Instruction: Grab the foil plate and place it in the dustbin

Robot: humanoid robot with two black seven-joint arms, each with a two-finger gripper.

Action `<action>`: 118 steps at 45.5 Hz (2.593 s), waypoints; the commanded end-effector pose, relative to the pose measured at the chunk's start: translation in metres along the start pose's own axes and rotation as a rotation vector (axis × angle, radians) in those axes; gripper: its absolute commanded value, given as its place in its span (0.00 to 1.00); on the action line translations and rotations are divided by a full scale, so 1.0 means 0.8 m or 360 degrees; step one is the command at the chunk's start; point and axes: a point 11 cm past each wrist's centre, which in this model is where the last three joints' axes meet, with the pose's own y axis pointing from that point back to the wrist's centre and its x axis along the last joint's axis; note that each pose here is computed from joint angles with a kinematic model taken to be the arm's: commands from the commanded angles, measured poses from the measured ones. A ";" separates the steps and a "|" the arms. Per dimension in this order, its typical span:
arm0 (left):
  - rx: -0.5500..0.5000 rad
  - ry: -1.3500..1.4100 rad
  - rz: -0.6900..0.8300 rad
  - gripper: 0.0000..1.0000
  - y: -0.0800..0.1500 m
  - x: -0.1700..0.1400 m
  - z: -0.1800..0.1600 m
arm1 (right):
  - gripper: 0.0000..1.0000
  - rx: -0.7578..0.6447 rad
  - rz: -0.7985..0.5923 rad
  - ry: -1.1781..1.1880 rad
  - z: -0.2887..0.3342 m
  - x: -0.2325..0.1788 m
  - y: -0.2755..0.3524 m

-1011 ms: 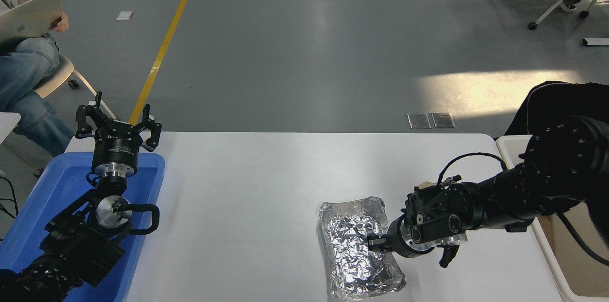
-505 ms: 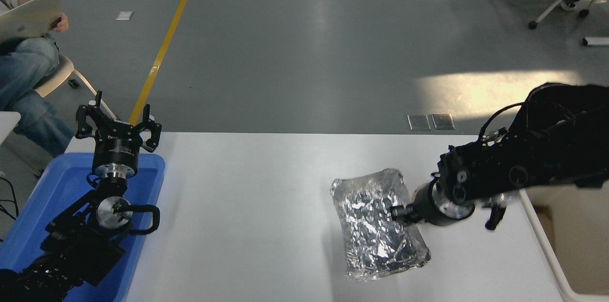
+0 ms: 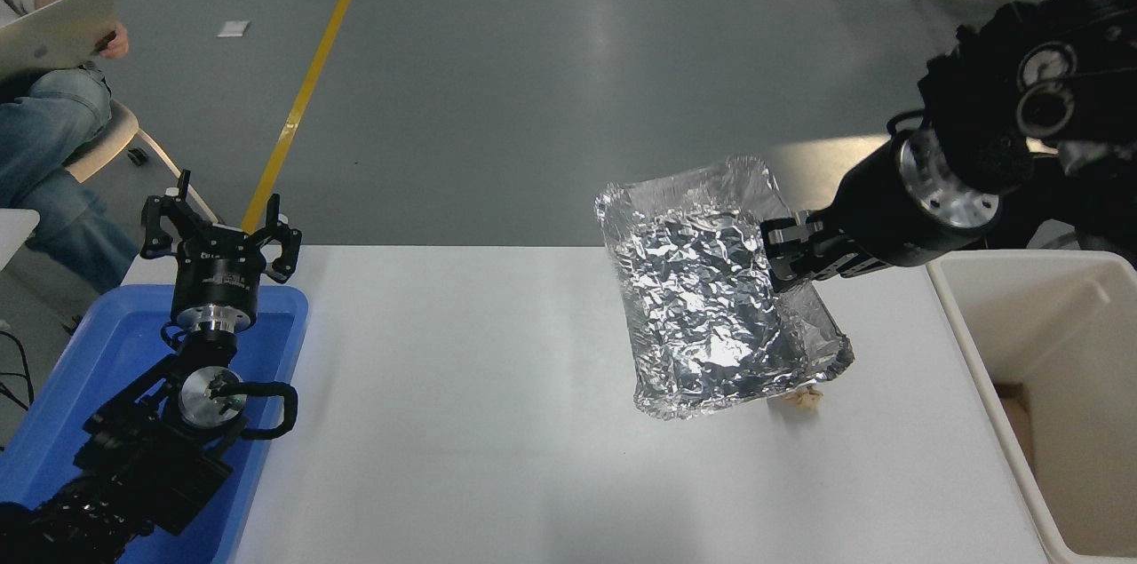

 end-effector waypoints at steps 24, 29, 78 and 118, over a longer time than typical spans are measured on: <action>-0.0002 0.0000 0.0000 0.99 0.000 0.000 0.000 | 0.00 -0.0211 -0.0041 -0.0299 0.107 -0.007 -0.052; 0.0000 0.0000 0.0000 0.99 0.000 0.000 0.000 | 0.00 -0.0291 0.0001 -0.0439 0.160 -0.006 -0.088; 0.0000 -0.0001 -0.0003 0.99 -0.001 -0.001 0.000 | 0.00 -0.1112 0.0765 -0.1576 0.572 -0.198 -0.222; 0.0002 -0.0003 -0.0004 0.99 -0.001 -0.001 0.000 | 1.00 -0.0984 0.0819 -0.1793 0.551 -0.214 -0.259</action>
